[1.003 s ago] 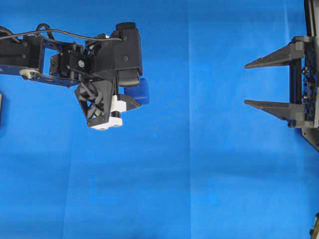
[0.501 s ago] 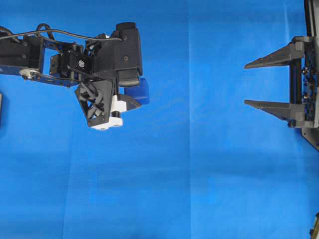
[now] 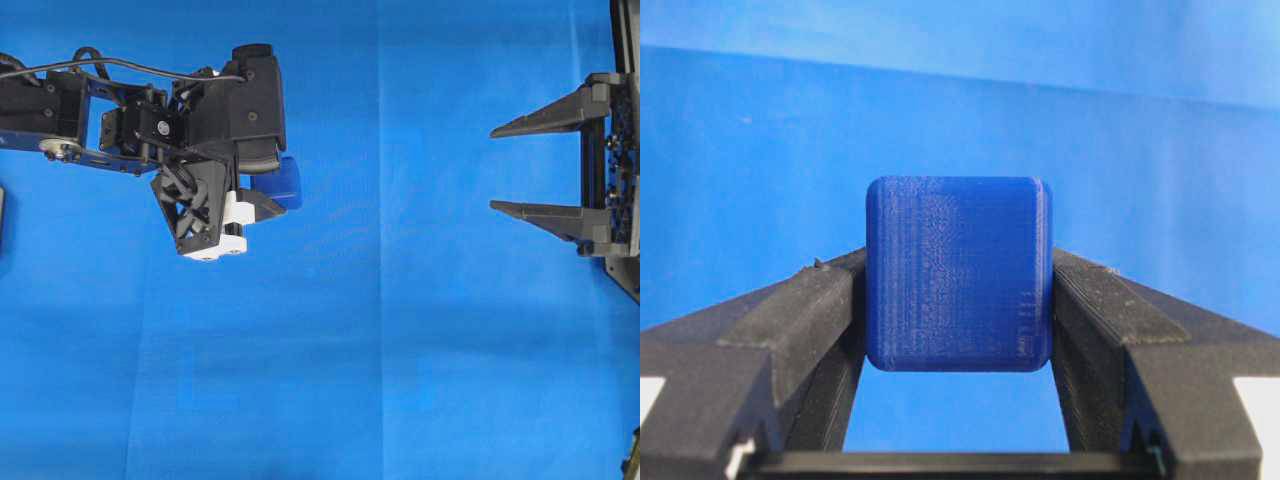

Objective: Handover the blue block to the right arm after grasping it with the left arm, then place it in the designated position.
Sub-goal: 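Lift the blue cube with the left gripper and rotate it upright, then hold the cube raised in the left gripper while the right gripper opens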

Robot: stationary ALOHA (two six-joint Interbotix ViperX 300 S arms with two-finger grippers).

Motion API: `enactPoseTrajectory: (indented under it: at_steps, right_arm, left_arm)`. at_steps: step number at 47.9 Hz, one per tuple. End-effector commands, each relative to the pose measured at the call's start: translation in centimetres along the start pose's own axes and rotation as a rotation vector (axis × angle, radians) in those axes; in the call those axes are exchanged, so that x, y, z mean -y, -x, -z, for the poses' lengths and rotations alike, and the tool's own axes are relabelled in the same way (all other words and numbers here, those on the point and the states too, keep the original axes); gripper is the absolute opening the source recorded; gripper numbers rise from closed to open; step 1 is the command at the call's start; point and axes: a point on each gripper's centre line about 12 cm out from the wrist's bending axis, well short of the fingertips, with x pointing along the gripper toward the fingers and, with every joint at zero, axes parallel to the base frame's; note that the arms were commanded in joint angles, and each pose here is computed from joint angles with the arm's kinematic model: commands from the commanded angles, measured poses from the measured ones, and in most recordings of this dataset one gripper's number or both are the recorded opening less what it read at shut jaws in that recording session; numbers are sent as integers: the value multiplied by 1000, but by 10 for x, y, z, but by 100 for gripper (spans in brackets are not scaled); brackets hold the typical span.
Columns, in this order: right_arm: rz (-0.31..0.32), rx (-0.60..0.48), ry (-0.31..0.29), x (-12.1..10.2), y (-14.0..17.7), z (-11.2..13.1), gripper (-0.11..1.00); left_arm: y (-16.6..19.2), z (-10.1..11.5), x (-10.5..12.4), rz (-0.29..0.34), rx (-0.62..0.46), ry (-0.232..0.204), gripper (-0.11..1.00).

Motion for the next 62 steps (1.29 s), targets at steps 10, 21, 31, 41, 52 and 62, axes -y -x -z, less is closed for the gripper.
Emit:
enactPoseTrajectory:
  at_steps: [10, 21, 31, 41, 52, 62]
  right_arm:
    - [1, 22, -5, 0, -2, -8, 97]
    - [2, 25, 1, 0, -2, -9, 97]
    - [2, 17, 3, 0, -3, -7, 97]
    - [1, 18, 3, 0, -4, -7, 97]
    - [1, 23, 3, 0, -4, -8, 97]
    - [2, 25, 4, 0, -4, -8, 97]
  left_arm:
    - [25, -11, 2, 20, 205, -12, 46]
    - [42, -3, 2, 45, 452, -16, 46]
    - [51, 14, 1, 61, 604, -16, 46]
    - [57, 25, 0, 71, 710, -17, 46]
    - [57, 26, 0, 73, 717, -16, 46]
    - [57, 27, 1, 75, 717, -15, 46]
